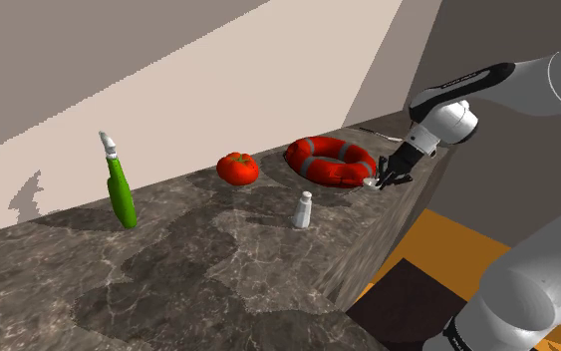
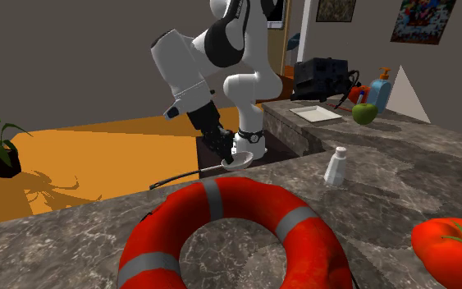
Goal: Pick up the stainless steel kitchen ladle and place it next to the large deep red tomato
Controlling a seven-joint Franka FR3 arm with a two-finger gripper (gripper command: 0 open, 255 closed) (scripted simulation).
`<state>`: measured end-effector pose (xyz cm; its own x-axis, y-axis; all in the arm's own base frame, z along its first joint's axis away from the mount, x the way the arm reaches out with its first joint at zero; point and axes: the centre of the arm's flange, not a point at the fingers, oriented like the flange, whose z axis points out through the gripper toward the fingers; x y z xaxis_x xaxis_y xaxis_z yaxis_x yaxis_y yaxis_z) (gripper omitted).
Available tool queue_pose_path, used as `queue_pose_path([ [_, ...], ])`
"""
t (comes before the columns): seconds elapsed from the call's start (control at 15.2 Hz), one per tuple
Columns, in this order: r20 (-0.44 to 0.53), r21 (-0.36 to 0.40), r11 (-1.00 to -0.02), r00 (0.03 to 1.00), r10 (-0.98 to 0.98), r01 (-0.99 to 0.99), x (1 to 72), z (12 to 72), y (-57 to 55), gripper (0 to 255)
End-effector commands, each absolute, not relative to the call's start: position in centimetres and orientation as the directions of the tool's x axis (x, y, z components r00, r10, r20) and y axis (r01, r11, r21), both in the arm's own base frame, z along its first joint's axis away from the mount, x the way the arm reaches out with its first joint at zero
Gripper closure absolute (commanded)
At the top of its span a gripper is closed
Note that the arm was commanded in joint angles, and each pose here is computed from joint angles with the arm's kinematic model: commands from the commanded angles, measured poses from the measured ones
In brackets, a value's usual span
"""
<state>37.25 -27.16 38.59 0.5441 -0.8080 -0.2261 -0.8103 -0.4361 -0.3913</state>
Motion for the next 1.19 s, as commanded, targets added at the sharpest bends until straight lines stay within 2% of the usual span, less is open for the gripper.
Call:
queue_pose_path([
  [0.0,-0.226,-0.391,-0.436,0.544,-0.808,-0.811,37.2,39.7,-27.1,255],
  [1.12,-0.226,-0.391,-0.436,0.544,-0.808,-0.811,37.2,48.7,-27.1,255],
])
